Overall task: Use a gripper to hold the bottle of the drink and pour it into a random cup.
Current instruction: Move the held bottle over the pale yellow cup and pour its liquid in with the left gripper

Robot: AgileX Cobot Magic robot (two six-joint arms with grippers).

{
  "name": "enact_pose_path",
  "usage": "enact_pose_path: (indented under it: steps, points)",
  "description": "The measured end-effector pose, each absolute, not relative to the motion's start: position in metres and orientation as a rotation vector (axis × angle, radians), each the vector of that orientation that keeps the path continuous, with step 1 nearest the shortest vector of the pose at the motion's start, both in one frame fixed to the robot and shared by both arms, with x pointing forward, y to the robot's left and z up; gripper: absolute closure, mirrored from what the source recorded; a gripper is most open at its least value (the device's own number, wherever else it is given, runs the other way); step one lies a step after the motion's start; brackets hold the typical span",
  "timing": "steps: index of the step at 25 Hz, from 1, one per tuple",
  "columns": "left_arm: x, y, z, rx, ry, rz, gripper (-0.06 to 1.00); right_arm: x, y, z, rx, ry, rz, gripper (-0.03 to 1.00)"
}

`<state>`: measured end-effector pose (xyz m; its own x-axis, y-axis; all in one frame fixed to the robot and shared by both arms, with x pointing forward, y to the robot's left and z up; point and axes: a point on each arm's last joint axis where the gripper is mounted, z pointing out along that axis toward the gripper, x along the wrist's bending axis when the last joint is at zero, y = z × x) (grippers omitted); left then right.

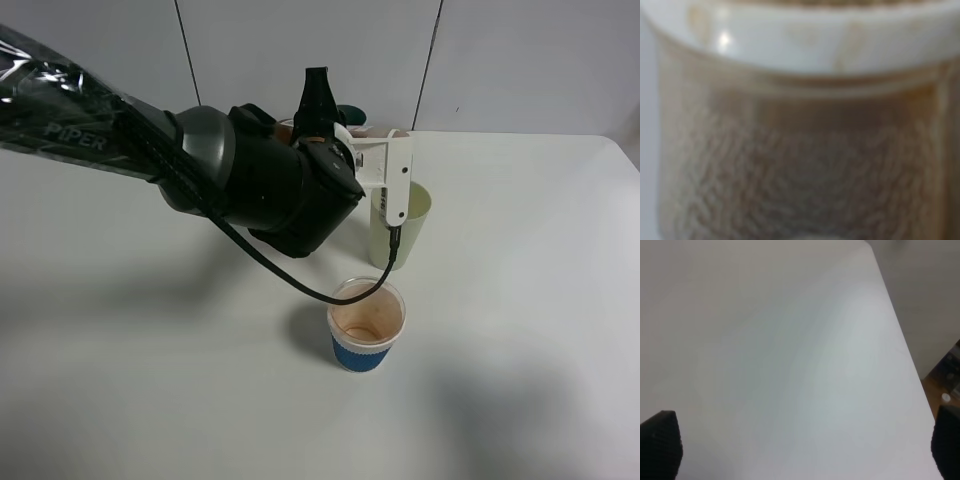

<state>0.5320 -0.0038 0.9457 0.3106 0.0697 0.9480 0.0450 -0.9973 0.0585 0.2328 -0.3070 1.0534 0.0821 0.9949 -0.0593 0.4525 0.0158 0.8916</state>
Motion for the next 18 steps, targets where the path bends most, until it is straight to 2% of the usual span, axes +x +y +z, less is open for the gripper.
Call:
enact_pose_path:
  steps: [18]
  points:
    - [0.5343, -0.0060, 0.9530, 2.468, 0.004, 1.943, 0.62, 0.2328, -0.3070, 1.0534, 1.555, 1.485, 0.850, -0.02]
